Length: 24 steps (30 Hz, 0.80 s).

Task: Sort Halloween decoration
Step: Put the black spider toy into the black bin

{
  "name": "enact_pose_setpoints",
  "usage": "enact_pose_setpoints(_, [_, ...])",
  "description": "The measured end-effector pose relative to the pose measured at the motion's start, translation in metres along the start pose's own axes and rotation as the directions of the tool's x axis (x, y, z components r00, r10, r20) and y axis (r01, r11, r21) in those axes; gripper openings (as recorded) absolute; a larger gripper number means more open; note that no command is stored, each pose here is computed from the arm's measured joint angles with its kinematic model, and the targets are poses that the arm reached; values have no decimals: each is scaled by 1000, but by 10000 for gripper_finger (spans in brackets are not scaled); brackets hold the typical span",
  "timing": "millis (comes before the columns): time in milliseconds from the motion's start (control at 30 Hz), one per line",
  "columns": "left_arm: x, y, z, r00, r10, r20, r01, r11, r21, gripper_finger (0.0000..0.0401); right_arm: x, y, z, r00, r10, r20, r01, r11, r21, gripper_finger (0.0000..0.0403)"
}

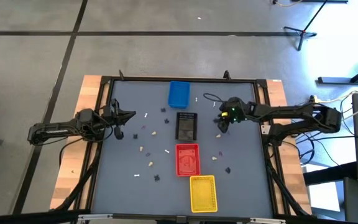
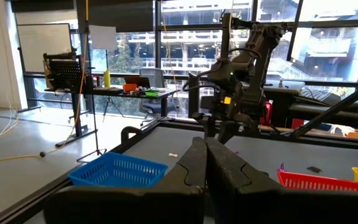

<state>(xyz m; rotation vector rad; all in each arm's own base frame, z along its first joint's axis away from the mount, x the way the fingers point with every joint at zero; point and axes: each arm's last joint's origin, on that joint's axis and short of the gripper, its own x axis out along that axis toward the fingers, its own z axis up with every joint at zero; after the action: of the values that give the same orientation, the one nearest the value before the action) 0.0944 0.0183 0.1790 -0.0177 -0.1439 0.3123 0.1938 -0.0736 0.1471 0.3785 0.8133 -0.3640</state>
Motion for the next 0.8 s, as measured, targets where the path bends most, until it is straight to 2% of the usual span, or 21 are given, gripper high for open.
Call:
enact_pose_setpoints(200, [0,0,0,1000,0,0,0,1000,0,0,4,9,-5,993,-115,3,115,990,-85,170])
enact_pose_setpoints(467, [0,0,0,1000,0,0,0,1000,0,0,23,11,-13,988,-134,-70,126,986,-108,170])
enact_pose_setpoints(800, [0,0,0,1000,0,0,0,1000,0,0,37,9,-15,985,-161,-69,151,980,-129,169])
